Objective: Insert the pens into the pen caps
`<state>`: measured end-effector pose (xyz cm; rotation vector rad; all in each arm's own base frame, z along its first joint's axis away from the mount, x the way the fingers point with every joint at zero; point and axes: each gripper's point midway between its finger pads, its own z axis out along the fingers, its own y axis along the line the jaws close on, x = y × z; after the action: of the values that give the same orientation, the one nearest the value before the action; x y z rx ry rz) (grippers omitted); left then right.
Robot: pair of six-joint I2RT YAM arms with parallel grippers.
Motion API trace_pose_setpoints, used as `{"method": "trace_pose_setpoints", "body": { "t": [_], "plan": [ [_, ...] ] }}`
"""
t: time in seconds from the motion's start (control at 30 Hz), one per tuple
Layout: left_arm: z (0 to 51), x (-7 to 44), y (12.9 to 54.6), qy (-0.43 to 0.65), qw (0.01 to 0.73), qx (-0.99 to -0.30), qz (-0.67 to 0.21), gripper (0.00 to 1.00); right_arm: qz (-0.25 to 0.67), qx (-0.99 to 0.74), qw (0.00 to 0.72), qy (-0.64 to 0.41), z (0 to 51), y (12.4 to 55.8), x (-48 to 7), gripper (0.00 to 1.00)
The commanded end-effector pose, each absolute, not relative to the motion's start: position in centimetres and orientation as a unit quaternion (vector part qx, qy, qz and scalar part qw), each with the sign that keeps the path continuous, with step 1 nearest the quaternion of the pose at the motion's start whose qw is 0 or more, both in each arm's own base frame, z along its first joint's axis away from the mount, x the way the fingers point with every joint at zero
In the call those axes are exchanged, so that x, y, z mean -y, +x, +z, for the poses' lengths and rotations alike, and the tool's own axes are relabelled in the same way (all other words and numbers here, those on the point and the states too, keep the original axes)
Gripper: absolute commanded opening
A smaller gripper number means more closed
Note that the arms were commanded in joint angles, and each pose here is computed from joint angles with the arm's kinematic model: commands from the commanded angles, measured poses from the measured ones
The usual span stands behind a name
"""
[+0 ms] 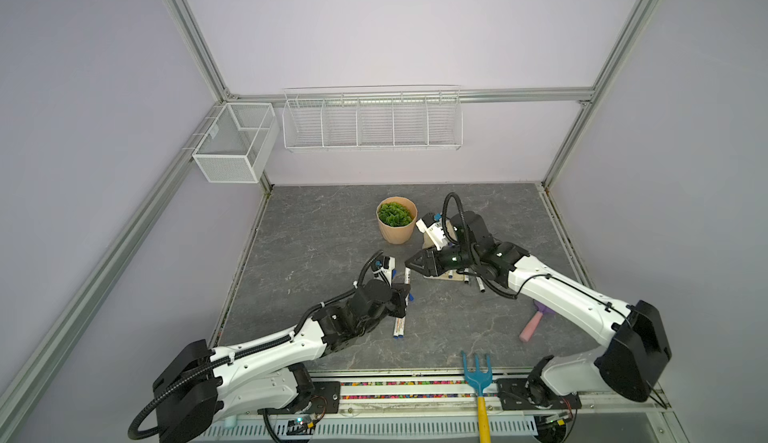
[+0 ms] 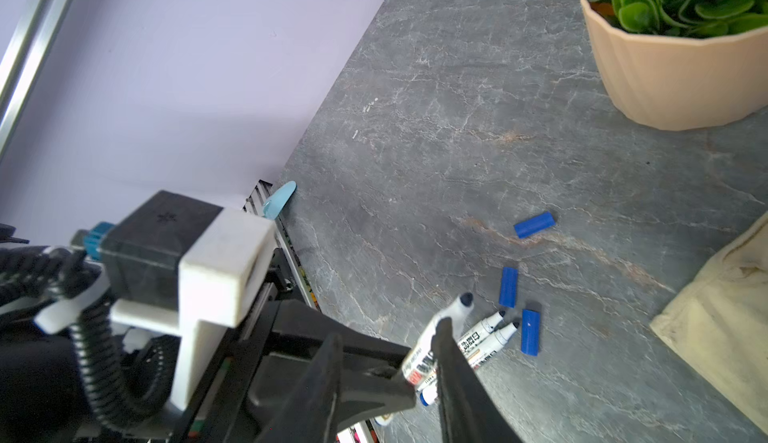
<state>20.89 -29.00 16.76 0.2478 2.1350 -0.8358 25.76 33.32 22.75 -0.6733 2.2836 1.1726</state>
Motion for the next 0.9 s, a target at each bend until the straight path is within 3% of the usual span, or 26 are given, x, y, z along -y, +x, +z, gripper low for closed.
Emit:
{"method": "trace_pose_setpoints", "body": {
  "t": [0.0, 0.27, 0.53, 0.7, 0.83, 0.87],
  "plan": [
    [19.2, 30.1, 21.2, 0.107, 0.430, -0.823, -0.355, 0.00, 0.408, -0.847, 0.223, -0.257, 21.3, 25.7, -33.3, 0.39],
    [19.3, 30.0, 21.4, 0.106, 0.433, -0.822, -0.353, 0.00, 0.359, -0.871, 0.225, -0.250, 19.4, 26.4, -32.1, 0.39],
    [20.0, 30.6, 21.6, 0.113, 0.440, -0.816, -0.359, 0.00, 0.396, -0.860, 0.177, -0.269, 18.3, 25.3, -33.7, 0.36],
    [20.0, 31.2, 21.7, 0.118, 0.437, -0.816, -0.360, 0.00, 0.410, -0.851, 0.178, -0.276, 18.8, 25.2, -34.1, 0.17],
    [19.2, 30.9, 21.7, 0.112, 0.432, -0.822, -0.353, 0.00, 0.416, -0.846, 0.188, -0.277, 19.7, 25.1, -33.9, 0.09],
    [18.9, 30.7, 21.7, 0.111, 0.433, -0.824, -0.349, 0.06, 0.417, -0.845, 0.188, -0.277, 19.8, 25.0, -33.9, 0.08]
  ]
}}
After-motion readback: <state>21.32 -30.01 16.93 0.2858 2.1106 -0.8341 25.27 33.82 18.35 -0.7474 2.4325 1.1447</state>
